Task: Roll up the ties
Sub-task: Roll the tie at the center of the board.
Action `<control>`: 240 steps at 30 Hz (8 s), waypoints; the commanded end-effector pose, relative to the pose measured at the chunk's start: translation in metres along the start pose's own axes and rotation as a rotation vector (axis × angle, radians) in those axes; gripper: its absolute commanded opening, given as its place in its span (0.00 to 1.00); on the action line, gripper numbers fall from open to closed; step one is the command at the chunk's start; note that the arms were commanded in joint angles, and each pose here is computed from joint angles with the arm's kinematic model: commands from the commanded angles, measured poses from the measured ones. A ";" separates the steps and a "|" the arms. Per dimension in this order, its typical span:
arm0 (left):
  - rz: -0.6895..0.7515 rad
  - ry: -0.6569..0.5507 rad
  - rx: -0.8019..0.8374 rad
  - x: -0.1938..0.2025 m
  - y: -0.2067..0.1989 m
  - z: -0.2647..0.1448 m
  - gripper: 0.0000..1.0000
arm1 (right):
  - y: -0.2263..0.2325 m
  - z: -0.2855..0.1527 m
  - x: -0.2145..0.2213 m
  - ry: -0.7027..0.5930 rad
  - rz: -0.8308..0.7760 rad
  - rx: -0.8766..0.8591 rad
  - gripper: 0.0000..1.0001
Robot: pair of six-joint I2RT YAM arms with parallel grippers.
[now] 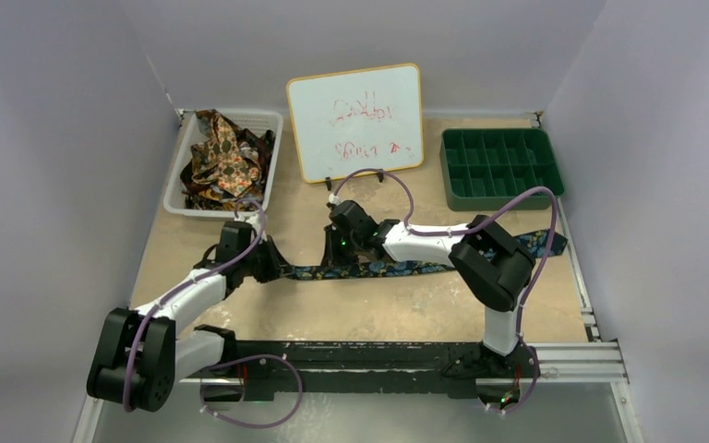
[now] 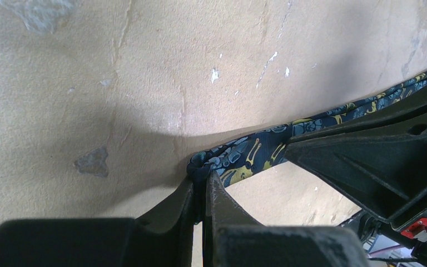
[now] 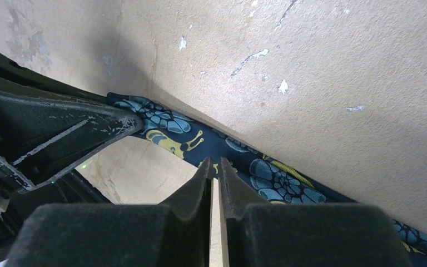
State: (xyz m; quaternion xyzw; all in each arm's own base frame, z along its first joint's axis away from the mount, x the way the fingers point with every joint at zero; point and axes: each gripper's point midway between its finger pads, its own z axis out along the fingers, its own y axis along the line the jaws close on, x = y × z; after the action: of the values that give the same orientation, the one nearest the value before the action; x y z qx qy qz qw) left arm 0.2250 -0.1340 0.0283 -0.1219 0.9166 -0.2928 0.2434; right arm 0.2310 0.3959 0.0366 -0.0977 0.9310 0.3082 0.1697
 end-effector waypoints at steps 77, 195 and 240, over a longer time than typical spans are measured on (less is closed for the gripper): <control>0.294 0.024 0.103 -0.026 -0.114 0.003 0.00 | -0.039 -0.013 0.006 -0.039 0.155 0.028 0.00; 0.101 0.102 0.359 0.017 -0.084 0.049 0.22 | -0.102 -0.025 0.026 0.017 0.259 -0.048 0.07; 0.080 -0.019 0.048 -0.014 -0.061 0.004 0.59 | -0.014 -0.040 -0.016 -0.046 0.060 -0.187 0.16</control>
State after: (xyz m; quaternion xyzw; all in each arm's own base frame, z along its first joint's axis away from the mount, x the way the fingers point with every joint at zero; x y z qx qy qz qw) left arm 0.2362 -0.1865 0.0569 -0.0909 0.9101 -0.3226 0.2439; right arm 0.2317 0.3605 0.0564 -0.0814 0.8995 0.3987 0.1593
